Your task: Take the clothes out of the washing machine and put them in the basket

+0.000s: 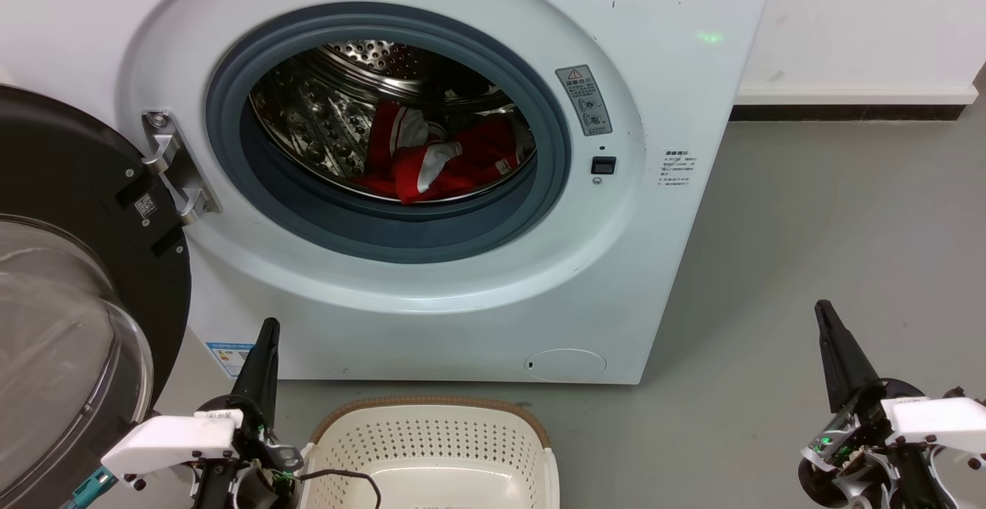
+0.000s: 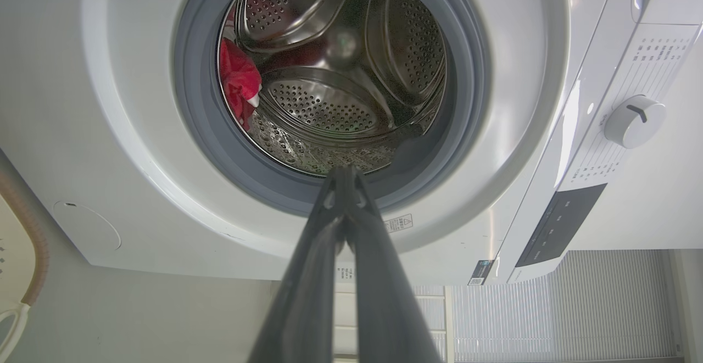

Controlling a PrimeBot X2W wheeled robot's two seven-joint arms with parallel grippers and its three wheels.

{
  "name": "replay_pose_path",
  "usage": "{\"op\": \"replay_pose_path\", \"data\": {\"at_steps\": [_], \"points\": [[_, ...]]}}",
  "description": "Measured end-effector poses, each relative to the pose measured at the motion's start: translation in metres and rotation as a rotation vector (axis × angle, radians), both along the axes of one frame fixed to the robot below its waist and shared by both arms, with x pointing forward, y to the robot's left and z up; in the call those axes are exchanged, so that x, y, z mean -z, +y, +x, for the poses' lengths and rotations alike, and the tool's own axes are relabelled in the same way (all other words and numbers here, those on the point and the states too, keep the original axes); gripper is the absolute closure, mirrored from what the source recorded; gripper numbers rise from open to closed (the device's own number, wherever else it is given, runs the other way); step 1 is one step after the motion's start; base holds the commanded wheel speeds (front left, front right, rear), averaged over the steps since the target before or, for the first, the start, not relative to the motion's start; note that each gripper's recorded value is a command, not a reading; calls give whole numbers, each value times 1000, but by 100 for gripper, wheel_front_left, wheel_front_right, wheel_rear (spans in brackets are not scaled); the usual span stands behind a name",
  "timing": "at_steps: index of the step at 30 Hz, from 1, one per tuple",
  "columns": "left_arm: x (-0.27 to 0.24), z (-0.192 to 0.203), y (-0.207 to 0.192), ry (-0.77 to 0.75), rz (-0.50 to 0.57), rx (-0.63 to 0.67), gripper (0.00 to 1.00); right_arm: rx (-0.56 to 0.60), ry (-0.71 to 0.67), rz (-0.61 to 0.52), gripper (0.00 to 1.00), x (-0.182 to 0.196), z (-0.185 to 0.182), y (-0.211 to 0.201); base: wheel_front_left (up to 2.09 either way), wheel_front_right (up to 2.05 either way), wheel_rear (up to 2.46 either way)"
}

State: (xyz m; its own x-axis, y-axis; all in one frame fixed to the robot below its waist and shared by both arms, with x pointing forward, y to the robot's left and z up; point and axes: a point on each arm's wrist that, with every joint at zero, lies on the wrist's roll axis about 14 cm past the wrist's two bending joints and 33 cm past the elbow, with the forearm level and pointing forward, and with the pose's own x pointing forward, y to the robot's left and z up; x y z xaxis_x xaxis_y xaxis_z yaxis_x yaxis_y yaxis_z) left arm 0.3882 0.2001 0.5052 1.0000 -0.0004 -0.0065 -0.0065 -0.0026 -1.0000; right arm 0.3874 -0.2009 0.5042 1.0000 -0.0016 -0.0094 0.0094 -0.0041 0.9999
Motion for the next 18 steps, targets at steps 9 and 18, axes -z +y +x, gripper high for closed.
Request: {"op": "replay_pose_path", "data": {"at_steps": [9, 18], "points": [[0, 0, 0, 0, 0, 0, 100, 0, 0, 0, 100, 0, 0, 0, 0, 0, 0], [15, -7, -3, 46, -4, 4, 0, 8, 43, 2, 0, 15, -7, -1, 0, 0, 0]]}}
